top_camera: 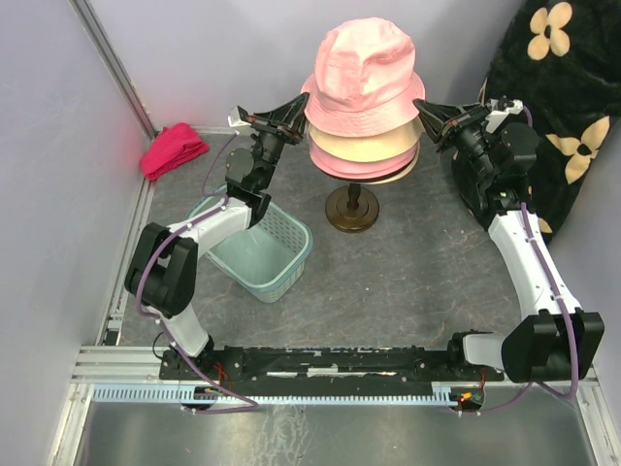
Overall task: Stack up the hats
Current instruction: Stack the hat on the hat.
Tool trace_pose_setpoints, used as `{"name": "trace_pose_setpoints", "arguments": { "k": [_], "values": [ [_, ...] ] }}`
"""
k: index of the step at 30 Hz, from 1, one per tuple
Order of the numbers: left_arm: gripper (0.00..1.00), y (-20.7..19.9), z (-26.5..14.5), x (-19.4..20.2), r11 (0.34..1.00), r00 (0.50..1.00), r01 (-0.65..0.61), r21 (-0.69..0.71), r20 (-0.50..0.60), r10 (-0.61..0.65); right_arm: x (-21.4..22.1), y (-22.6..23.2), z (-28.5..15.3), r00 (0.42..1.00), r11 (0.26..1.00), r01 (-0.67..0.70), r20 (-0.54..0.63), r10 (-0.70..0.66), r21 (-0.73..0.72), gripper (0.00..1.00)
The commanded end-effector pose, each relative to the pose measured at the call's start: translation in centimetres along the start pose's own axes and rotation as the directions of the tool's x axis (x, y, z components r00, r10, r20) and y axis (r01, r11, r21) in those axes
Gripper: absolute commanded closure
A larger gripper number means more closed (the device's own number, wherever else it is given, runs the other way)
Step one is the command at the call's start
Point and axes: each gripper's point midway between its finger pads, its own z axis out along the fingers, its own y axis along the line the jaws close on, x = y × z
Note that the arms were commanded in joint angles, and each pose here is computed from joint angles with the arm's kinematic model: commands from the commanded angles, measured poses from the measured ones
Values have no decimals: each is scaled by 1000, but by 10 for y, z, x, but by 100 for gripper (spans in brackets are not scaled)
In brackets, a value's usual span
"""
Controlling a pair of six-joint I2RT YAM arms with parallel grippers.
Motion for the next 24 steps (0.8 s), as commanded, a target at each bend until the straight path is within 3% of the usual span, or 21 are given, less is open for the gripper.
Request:
{"name": "trace_pose_setpoints", "arguments": {
  "k": [1,24],
  "values": [
    [97,-36,-4,0,995,1000,3,103,-20,-1,2,-1,-9,999,999,45,-8,-45,-25,98],
    [97,26,-18,-18,988,999,-23,-153,33,29,-24,-78,-9,999,994,6,30,-9,106,98]
  ]
}}
